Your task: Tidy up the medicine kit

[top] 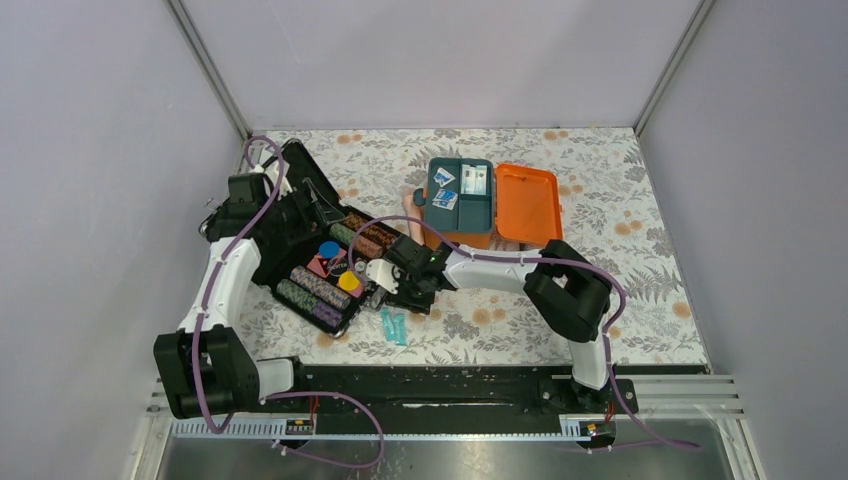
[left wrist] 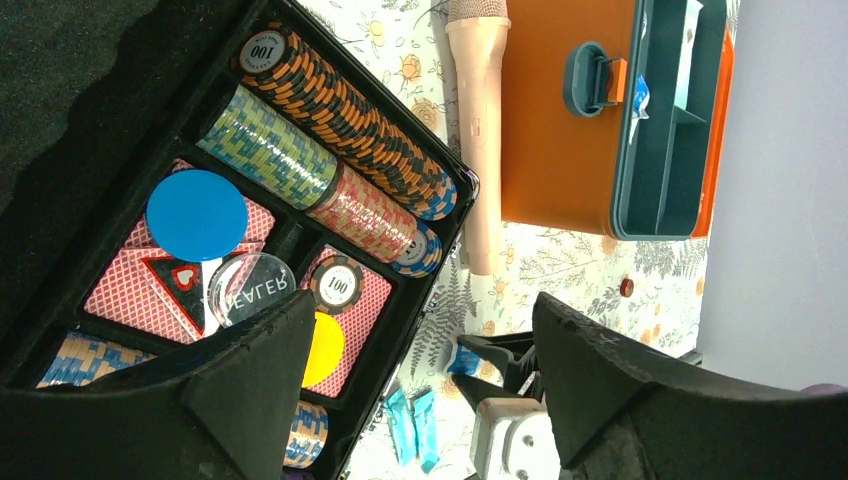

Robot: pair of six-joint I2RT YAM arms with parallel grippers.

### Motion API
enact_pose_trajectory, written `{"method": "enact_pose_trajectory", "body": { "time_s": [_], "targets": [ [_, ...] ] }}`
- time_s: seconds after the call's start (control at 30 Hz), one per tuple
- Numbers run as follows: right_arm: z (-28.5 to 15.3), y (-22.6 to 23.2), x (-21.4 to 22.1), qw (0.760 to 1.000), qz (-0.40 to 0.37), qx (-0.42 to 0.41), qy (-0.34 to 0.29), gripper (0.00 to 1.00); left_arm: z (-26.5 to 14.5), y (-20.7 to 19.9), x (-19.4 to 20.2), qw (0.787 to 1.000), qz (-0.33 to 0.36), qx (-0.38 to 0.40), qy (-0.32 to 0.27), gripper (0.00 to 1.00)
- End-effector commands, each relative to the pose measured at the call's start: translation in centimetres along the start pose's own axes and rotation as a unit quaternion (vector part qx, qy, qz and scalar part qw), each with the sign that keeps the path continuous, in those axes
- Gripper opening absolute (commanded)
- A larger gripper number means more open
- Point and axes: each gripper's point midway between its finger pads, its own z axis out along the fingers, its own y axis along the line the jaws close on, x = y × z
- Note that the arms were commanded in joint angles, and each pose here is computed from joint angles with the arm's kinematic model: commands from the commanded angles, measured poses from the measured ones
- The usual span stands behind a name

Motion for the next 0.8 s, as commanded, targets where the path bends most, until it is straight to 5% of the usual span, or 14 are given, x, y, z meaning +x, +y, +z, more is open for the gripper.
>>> {"method": "enact_pose_trajectory", "body": {
  "time_s": [0.0, 0.33, 0.77],
  "targets": [
    [2.1, 1.0, 3.5, 0.998, -0.019, -0.014, 0.058, 0.4, -0.4, -0.8, -0.7, 1.0, 0.018, 0.013, -0.021, 0.78],
    [-0.6, -1.9, 2.0, 0.999, -0.013, 0.019, 0.047, 0.26, -0.3, -0.9, -1.4, 0.999, 0.021, 0.012, -0.023, 0.78],
    [-17.8, -8.9, -10.2, 0.973, 0.087, 0.082, -0.197, 0.24, 0.2, 0.3, -3.0, 1.0, 0.023, -0.019, -0.005, 0.78]
  ]
}}
